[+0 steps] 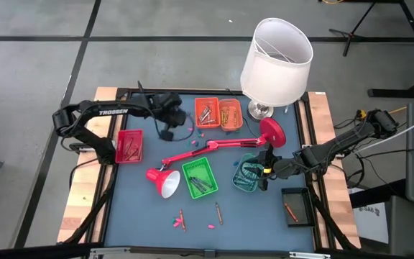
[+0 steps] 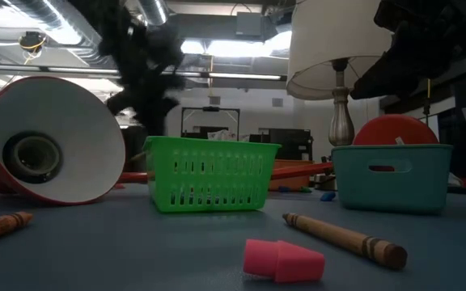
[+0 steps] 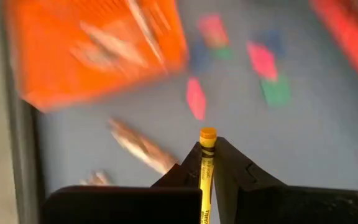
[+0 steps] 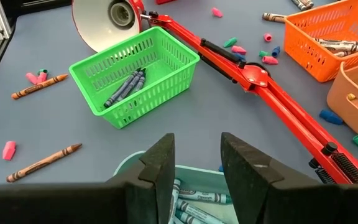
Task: Sort crayons
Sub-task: Put the yellow crayon into the light orange bin
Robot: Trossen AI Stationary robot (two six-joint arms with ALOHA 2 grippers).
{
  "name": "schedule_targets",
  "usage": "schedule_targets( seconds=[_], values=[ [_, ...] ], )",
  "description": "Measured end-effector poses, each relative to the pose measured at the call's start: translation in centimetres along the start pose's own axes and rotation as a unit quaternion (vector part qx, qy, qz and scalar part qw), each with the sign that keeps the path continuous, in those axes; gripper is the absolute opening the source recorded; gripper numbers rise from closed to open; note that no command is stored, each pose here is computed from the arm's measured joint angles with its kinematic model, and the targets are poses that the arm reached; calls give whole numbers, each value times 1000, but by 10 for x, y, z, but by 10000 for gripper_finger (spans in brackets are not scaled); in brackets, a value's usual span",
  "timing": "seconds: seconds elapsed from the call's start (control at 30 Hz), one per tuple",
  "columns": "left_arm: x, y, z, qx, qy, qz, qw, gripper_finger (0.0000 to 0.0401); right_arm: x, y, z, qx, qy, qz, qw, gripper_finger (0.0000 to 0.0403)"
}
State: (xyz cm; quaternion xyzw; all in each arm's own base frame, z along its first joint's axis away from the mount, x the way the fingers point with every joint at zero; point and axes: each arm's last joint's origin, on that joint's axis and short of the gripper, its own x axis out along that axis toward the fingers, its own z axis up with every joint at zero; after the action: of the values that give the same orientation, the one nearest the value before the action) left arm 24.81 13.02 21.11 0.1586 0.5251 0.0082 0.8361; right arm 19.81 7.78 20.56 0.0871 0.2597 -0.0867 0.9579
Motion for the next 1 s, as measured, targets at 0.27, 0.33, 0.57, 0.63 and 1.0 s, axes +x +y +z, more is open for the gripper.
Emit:
schedule_targets(
  seconds=[0.27, 0.33, 0.57, 0.63, 1.0],
  values=[
    [-29, 37, 54, -163, -285, 88, 941, 8, 0, 1, 1, 4, -6, 3, 1000, 127],
    [-32, 39, 63, -184, -347, 98, 914, 8, 0, 1, 2, 6, -11, 5, 1000, 127],
    [-11, 30, 93, -199, -445, 95, 868, 9, 0, 1, 2, 7, -11, 8, 1000, 127],
    [2, 25, 100, -199, -455, 104, 862, 9, 0, 2, 3, 10, -12, 11, 1000, 127],
    [72, 10, 107, -188, -451, 158, 858, 9, -2, 10, 19, 92, -80, 66, 990, 127]
  ],
)
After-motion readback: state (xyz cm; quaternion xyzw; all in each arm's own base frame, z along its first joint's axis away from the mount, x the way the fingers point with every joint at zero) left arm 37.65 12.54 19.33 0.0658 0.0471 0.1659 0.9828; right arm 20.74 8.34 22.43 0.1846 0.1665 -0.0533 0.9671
